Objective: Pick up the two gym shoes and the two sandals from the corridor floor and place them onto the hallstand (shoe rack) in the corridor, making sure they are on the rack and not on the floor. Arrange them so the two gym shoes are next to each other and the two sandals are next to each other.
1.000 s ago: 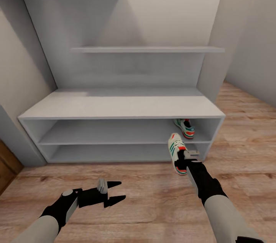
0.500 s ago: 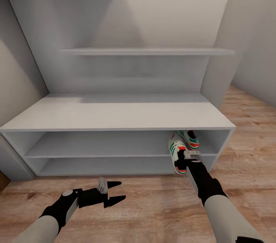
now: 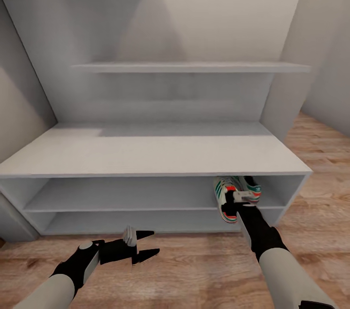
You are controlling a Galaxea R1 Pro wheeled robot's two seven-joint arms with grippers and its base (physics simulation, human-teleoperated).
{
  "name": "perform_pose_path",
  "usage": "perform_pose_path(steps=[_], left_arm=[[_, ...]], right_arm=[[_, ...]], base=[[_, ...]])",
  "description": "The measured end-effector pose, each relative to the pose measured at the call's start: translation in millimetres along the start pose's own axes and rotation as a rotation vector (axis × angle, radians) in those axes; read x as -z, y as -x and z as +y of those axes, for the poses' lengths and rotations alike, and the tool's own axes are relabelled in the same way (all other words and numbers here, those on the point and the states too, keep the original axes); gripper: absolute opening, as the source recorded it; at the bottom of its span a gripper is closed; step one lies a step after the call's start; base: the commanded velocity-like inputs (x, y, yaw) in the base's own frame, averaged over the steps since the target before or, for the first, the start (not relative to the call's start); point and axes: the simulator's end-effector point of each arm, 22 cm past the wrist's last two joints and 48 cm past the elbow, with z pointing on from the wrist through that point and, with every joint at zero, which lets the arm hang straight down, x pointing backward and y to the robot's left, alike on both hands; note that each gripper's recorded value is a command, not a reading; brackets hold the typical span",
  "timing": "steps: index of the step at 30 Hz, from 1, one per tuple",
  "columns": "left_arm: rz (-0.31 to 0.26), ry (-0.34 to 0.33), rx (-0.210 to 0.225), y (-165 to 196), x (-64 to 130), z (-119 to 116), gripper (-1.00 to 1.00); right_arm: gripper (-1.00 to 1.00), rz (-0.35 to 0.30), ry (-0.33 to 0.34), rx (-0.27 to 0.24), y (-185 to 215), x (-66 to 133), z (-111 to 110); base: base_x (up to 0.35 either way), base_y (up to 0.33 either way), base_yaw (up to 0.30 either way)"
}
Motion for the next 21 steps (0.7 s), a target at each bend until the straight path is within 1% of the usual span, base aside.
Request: perform_pose_path(steps=[3,6,12,21], left_arm=[[0.000,0.000,0.000,0.0,-0.1,-0.1,1.00],[0.001,-0.001,0.000,-0.4,-0.4,-0.2,1.00],[-0.002,-0.010,0.001,0.0,-5.9,-3.6,1.00],[-0.004,-0.015,0.003,0.6,-8.2,-5.4,1.00]], right_arm=[[-1.00,0.000,0.000,-0.001,0.0,0.0,-0.3],[-1.00,0.000,0.000,0.000,-0.2,-0.2,-0.1],[-1.00,0.001,-0.001,-0.001,-0.3,-0.3,-0.3],[-1.00,0.000,-0.001,0.001,-0.2,-0.3,0.0]], base=[[0.284,0.000,0.000],[0.119,0.000,0.000],[0.027,0.000,0.000],[0.002,0.000,0.000]])
